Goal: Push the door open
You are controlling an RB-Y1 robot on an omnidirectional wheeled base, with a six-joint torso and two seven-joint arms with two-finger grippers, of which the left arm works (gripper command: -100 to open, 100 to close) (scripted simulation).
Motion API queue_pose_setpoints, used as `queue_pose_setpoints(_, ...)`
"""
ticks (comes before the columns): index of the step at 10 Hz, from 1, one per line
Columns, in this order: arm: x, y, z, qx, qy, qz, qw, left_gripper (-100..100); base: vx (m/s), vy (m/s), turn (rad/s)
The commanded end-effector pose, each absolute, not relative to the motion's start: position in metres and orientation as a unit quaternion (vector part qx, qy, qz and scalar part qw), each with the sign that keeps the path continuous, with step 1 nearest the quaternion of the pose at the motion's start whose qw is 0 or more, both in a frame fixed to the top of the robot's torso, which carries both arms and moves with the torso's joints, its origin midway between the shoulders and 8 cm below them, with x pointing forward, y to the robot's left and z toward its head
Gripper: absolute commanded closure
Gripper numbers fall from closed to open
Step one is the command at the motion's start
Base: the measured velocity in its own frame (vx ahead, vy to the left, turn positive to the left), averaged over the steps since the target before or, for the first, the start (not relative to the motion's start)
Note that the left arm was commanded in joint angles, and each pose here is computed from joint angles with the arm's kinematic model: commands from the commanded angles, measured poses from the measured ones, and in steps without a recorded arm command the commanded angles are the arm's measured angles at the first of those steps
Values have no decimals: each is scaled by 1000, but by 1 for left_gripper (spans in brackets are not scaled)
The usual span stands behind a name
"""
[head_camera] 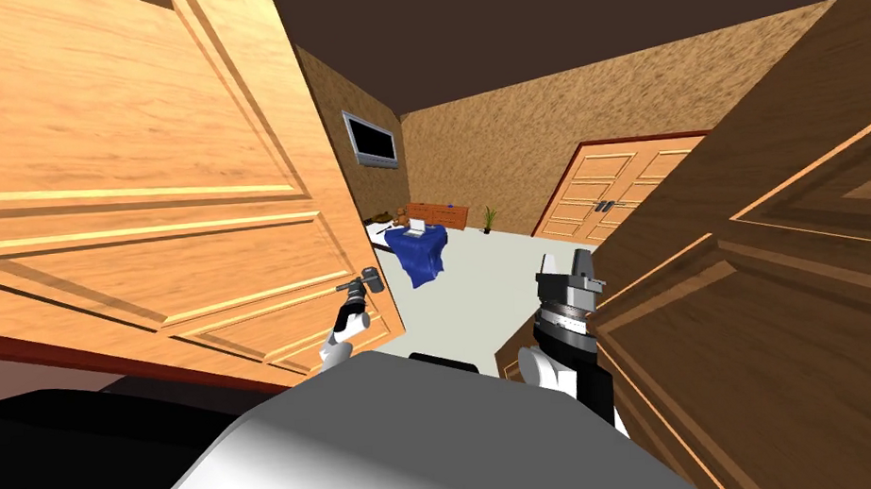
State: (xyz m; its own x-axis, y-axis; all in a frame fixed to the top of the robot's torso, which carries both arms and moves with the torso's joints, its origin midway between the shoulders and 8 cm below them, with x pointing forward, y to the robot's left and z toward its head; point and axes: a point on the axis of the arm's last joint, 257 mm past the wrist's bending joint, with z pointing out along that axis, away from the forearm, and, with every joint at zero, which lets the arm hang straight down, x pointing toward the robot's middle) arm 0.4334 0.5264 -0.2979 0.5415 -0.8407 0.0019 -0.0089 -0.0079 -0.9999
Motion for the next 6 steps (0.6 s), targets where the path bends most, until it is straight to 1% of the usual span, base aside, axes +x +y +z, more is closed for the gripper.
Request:
queue_pose_setpoints(1,427,536,-292,-625,331,-331,625,100,199,19,74)
queue_pose_setpoints(3,418,545,-292,-630,322,-322,630,100,205,24,67)
queue_pose_setpoints(6,404,558,-292,-636,309,-308,636,100,223,5,71)
